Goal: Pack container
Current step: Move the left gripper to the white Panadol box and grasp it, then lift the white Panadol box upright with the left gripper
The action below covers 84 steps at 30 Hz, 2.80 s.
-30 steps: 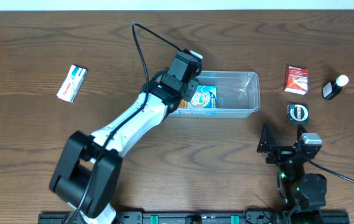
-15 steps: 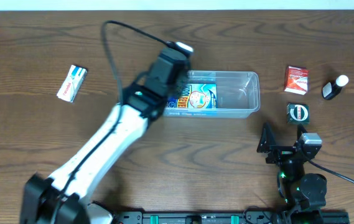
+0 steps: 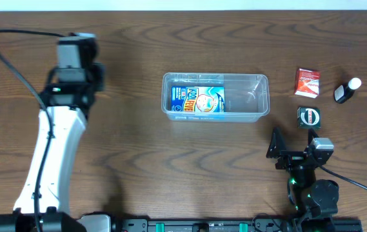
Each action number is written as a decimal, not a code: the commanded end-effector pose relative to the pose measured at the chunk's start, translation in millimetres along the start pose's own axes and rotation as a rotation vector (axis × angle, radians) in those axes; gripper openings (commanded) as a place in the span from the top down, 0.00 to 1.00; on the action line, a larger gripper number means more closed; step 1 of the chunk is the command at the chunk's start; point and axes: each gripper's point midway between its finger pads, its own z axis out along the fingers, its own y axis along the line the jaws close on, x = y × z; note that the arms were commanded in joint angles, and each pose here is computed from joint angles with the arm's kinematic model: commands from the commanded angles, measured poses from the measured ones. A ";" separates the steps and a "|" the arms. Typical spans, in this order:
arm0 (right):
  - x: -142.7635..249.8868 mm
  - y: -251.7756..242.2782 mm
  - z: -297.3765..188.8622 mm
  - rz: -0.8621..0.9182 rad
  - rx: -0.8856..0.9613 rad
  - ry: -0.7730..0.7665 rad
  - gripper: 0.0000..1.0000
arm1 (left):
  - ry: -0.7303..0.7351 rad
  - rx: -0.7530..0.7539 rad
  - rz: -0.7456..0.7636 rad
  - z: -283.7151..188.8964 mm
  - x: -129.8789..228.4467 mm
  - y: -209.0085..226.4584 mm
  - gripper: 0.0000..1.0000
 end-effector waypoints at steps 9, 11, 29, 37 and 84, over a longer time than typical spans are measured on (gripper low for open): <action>1.1 -2.2 0.1 -0.013 0.008 0.002 0.01 | 0.110 0.221 0.487 82.2 50.2 16.7 0.02; 1.1 -2.2 0.1 -0.013 0.008 0.002 0.01 | 0.151 0.244 0.558 95.3 65.1 16.4 0.02; 1.1 -2.2 0.1 -0.013 0.008 0.002 0.01 | 0.114 0.441 0.423 158.3 108.8 20.8 0.02; 1.1 -2.2 0.1 -0.013 0.008 0.002 0.01 | 0.104 0.409 0.253 192.0 110.8 17.6 0.02; 1.1 -2.2 0.1 -0.013 0.008 0.002 0.01 | -0.129 0.418 0.207 172.2 46.9 21.6 0.49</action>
